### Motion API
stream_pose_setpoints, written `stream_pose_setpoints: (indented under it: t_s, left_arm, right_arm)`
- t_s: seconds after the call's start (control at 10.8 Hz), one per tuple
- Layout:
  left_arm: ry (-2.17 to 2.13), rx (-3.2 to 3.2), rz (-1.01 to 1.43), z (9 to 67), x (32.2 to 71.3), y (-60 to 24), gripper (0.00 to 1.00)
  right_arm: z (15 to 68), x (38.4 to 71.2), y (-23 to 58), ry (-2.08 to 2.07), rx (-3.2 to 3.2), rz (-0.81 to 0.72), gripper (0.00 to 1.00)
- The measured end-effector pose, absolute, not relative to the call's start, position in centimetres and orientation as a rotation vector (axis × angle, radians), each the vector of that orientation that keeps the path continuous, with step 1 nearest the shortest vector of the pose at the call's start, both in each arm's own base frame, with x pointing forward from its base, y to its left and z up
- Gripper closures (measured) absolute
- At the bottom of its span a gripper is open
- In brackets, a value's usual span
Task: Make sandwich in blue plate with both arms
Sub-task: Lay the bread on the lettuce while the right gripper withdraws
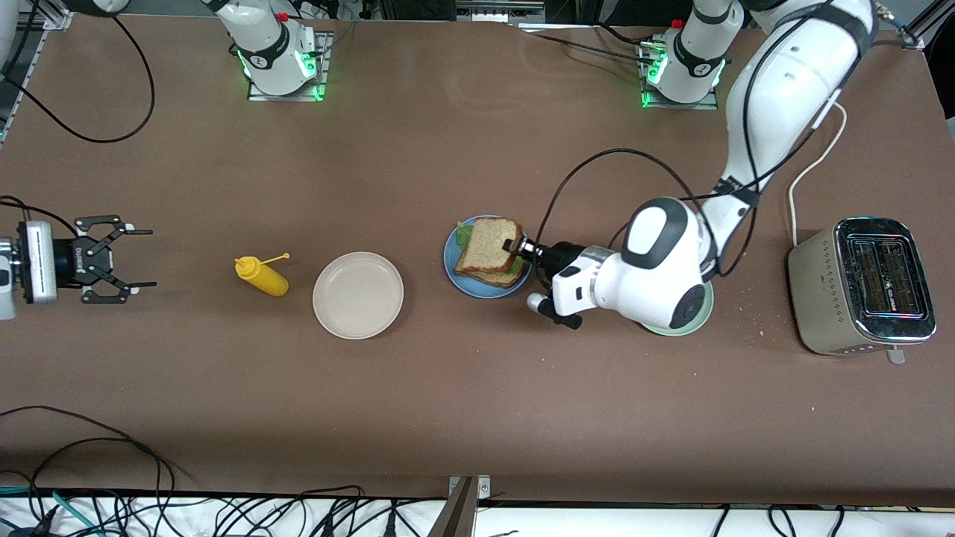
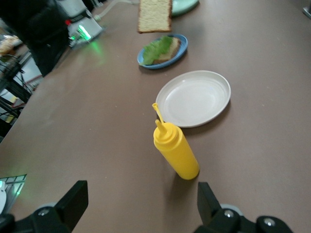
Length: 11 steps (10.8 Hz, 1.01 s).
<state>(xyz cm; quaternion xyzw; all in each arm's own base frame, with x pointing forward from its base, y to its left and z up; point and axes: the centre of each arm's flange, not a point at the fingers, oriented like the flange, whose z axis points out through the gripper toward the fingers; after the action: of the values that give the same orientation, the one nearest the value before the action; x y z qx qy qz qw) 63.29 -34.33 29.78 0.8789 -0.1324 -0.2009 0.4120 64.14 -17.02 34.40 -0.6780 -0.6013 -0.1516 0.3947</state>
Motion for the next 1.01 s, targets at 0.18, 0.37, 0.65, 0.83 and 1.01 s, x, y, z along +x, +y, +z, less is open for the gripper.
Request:
stream_pose_setpoints:
  t_s: [0.18,0.37,0.65,0.83,1.01]
  left_arm:
    - [-0.303,2.152,-0.515,26.5,63.3,-34.7,0.92]
    - [-0.263,2.093,-0.554,23.8,62.6,-34.2,0.92]
    - [-0.300,2.062,-0.558,21.0,61.3,-33.6,0.92]
    - [-0.318,2.075,-0.543,18.5,60.4,-32.4,0.87]
    - [-0.312,2.083,-0.536,17.6,60.3,-31.5,0.63]
  right_arm:
    - [39.5,63.8,-14.9,-1.502,-1.902,-0.284,0.00]
    - [43.9,62.7,-13.1,-1.415,-2.111,-0.164,0.00]
    - [50.1,60.9,-9.8,-1.218,-2.464,-0.005,0.00]
    - [52.6,59.3,-6.7,-1.031,-2.647,0.071,0.00]
    - [54.5,57.9,-3.4,-0.779,-2.804,0.101,0.00]
